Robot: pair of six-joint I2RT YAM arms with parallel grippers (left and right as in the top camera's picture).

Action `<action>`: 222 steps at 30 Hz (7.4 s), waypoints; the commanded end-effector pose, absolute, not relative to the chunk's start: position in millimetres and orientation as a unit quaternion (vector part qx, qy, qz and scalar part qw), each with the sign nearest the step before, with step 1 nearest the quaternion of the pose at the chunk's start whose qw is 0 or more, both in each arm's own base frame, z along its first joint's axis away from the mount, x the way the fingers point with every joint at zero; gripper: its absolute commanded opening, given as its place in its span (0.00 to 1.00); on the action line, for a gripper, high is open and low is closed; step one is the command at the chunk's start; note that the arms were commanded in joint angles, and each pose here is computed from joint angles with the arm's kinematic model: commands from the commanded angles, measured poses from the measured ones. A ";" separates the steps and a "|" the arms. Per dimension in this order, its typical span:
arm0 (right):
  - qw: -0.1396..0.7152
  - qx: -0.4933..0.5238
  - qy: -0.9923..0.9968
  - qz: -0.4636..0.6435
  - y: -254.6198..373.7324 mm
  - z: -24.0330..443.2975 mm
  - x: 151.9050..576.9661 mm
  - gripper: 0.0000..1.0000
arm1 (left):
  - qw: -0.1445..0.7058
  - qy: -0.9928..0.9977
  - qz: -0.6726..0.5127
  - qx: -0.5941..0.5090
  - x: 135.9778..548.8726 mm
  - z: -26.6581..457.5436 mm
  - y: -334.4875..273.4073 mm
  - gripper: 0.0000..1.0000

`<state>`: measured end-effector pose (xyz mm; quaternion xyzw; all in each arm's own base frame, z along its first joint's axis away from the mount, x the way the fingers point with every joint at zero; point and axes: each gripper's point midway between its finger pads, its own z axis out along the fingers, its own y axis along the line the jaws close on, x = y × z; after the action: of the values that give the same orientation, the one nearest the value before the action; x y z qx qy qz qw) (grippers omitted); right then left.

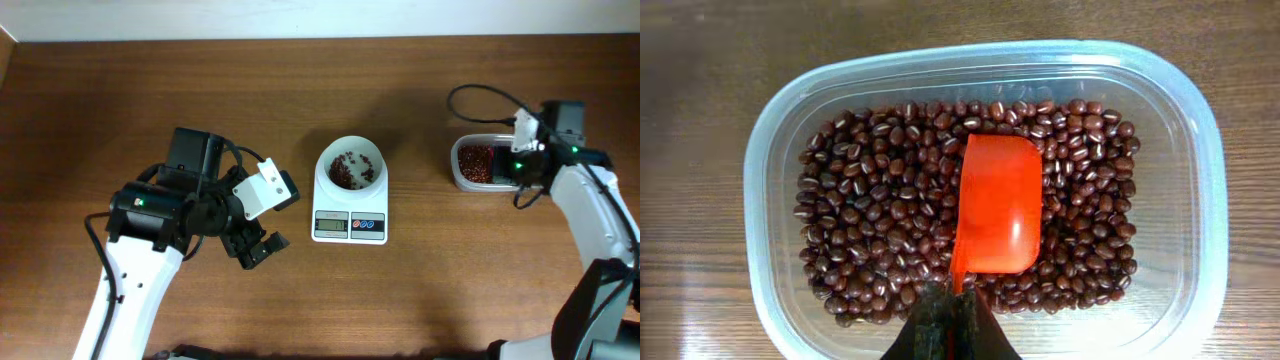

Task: Scoop and weigh 50g on scale
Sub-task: 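Scoop beans again from the tub with the right gripper, then carry the filled scoop over the bowl on the scale, then tip the scoop to pour beans into the white bowl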

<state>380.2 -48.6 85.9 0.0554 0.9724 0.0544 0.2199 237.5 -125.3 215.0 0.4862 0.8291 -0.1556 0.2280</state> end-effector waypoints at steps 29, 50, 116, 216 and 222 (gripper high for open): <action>0.264 0.197 0.854 0.404 -70.8 144.6 359.8 0.04 | 0.238 0.822 -0.158 0.493 238.9 221.0 -127.0 0.99; 0.278 0.143 0.762 0.567 -32.9 200.1 351.5 0.04 | 0.238 0.822 -0.158 0.493 238.9 221.0 -127.0 0.99; 0.279 -0.172 0.860 0.391 166.6 155.9 387.3 0.04 | 0.238 0.822 -0.158 0.493 238.9 221.0 -127.0 0.99; 0.312 -0.212 0.896 0.233 177.6 167.8 371.3 0.04 | 0.238 0.822 -0.158 0.493 238.9 221.0 -127.0 0.99; 0.318 -0.236 0.892 0.220 181.9 167.1 370.5 0.04 | 0.238 0.822 -0.158 0.493 238.9 221.0 -127.0 0.99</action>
<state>369.5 187.0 165.0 -0.2341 0.8849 0.2547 0.3119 237.6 -125.4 215.3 0.4863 0.8290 -0.1555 0.2284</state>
